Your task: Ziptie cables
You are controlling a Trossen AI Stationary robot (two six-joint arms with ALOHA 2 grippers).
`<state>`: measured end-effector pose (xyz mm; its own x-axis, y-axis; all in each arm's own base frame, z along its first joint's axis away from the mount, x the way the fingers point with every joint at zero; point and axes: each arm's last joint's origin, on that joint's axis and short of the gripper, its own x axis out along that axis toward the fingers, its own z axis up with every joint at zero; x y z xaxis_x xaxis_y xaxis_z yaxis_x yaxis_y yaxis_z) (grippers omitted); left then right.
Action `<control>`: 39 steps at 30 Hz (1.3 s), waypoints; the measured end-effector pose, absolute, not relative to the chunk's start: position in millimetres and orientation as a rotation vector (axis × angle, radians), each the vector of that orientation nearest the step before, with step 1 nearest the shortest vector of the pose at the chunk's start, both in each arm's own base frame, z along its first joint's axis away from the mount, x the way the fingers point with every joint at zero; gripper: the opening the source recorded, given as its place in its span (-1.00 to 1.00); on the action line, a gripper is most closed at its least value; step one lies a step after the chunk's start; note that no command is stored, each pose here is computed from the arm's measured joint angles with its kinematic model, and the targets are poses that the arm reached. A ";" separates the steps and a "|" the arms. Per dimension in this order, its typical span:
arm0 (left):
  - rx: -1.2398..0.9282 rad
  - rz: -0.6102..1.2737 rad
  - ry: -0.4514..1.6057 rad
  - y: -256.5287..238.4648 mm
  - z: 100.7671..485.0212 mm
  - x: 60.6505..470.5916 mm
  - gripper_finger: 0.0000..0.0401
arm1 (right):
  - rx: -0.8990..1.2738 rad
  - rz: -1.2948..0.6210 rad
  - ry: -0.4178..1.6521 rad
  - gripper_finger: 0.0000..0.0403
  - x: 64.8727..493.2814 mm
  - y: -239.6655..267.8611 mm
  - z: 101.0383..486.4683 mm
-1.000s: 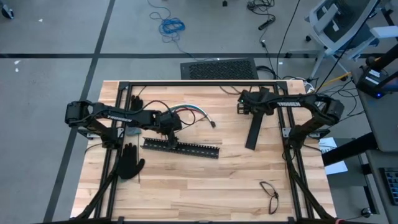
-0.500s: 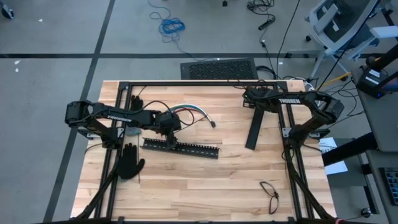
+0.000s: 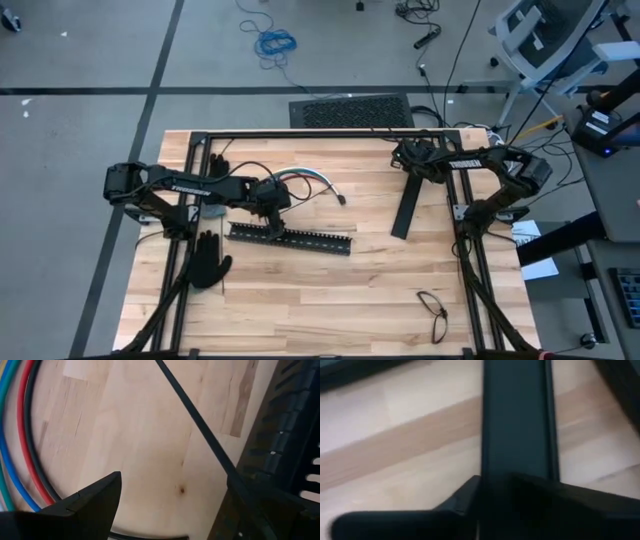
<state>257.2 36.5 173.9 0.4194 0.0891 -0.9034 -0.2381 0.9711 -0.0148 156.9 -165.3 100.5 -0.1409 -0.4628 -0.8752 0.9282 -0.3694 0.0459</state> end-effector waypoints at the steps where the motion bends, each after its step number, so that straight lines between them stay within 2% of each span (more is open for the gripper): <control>1: -0.149 0.206 1.121 36.5 173.8 257.1 0.78 | 1.037 -1.708 0.648 -0.58 158.2 -164.5 99.5; 4: -0.146 0.201 1.121 35.2 173.9 257.3 0.78 | 0.996 -1.644 0.672 -0.90 164.1 -162.8 99.8; 7: -0.143 0.198 1.120 34.1 173.8 257.6 0.78 | 0.984 -1.601 0.677 -0.97 169.3 -157.6 101.8; 9: -0.144 0.197 1.123 33.7 173.7 257.4 0.78 | 1.008 -1.469 0.705 -0.98 177.4 -148.6 107.1; 11: -0.141 0.193 1.121 32.6 174.3 257.3 0.78 | 1.106 -1.211 0.765 -0.99 188.9 -132.9 117.5; 14: -0.135 0.185 1.098 30.0 181.2 254.5 0.78 | 1.118 -0.928 0.849 -1.00 193.1 -113.3 138.3; 20: -0.122 0.195 0.992 29.2 202.5 248.6 0.78 | 1.052 -0.636 0.732 -1.00 190.7 -85.5 198.4; 23: -0.118 0.205 0.959 29.4 209.9 245.4 0.78 | 1.087 -0.474 0.579 -1.00 191.2 -81.0 223.7; 31: -0.105 0.307 0.822 33.5 226.1 244.5 0.78 | 1.114 -0.120 0.563 -1.00 202.4 -75.8 229.5; 33: -0.040 0.281 0.751 34.0 235.4 249.1 0.78 | 1.125 -0.069 0.579 -1.00 205.6 -73.9 226.2; 39: 0.169 0.222 0.708 35.9 262.1 251.2 0.78 | 1.126 0.038 0.570 -1.00 210.5 -72.5 228.3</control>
